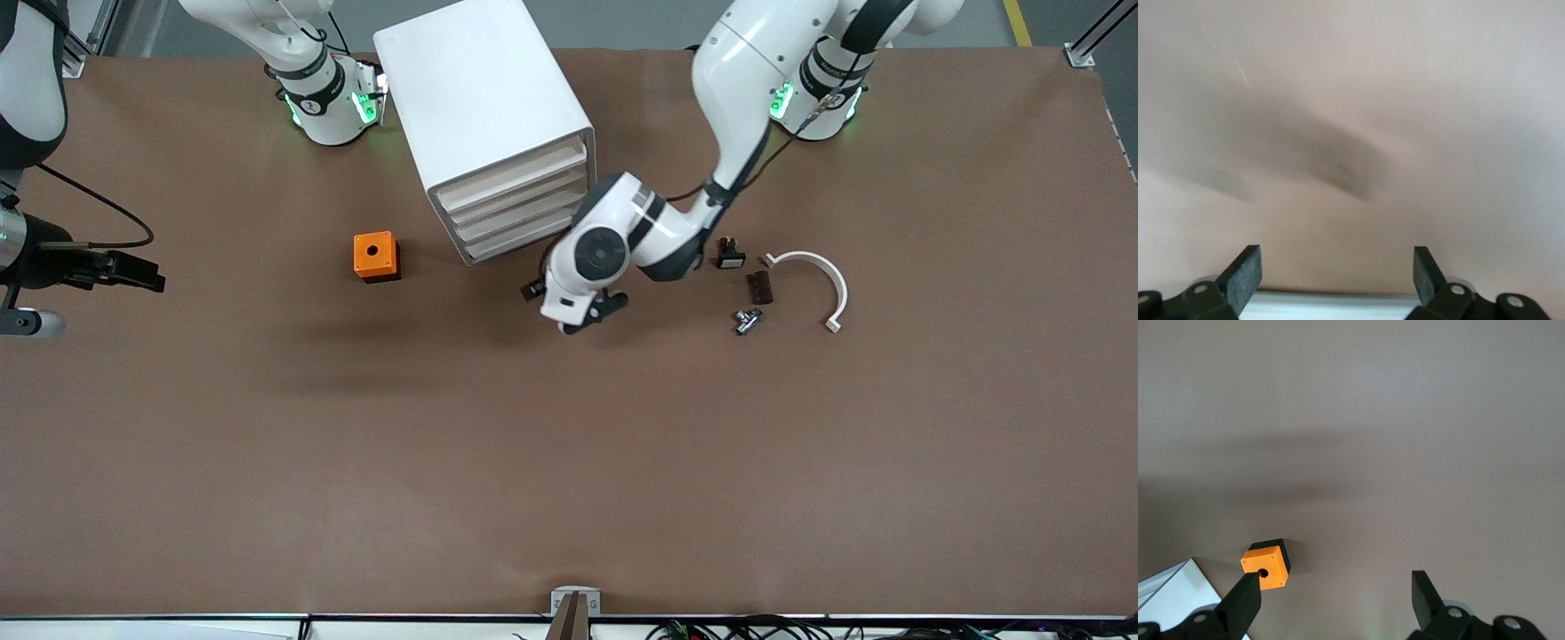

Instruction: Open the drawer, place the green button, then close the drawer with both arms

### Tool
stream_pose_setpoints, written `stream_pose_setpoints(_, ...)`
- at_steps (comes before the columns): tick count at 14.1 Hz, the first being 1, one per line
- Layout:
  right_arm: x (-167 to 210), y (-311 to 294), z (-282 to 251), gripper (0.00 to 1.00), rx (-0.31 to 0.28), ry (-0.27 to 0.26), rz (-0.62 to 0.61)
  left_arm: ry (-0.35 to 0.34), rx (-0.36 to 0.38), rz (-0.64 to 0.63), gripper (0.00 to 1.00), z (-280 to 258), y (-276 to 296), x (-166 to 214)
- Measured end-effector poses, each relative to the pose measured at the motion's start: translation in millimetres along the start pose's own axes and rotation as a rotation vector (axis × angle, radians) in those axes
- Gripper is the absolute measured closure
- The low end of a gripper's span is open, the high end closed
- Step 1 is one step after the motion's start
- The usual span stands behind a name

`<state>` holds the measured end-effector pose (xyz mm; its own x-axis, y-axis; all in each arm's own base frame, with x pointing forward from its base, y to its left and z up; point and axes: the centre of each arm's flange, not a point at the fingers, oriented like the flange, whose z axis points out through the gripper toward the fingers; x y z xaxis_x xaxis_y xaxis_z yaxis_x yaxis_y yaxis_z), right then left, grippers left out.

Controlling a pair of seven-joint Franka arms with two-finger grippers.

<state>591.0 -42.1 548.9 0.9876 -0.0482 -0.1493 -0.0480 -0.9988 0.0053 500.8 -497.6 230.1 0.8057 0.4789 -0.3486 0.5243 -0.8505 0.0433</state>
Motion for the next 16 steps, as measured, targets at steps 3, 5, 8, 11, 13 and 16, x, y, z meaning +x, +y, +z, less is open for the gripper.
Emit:
stream_pose_setpoints(3,-1,3,0,0.0,0.001,-0.008,0.001,0.113,0.003,0.008,0.0,-78,-26,64)
stream_pose_setpoints(5,-4,5,0,0.0,0.001,-0.027,0.003,0.196,0.03,0.064,0.0,-123,-48,99)
stream_pose_setpoints(8,-4,18,-15,0.0,0.003,0.002,0.02,0.305,0.038,0.088,0.0,-192,-86,145)
stream_pose_setpoints(11,-10,17,-48,0.0,0.001,0.043,0.02,0.336,0.037,0.029,0.0,-270,-136,170)
stream_pose_setpoints(13,-18,17,-67,0.0,0.002,0.038,0.02,0.348,0.05,0.062,0.0,-335,-188,181)
stream_pose_setpoints(16,-24,14,-72,0.0,0.004,0.011,0.014,0.346,0.086,0.151,0.0,-397,-246,177)
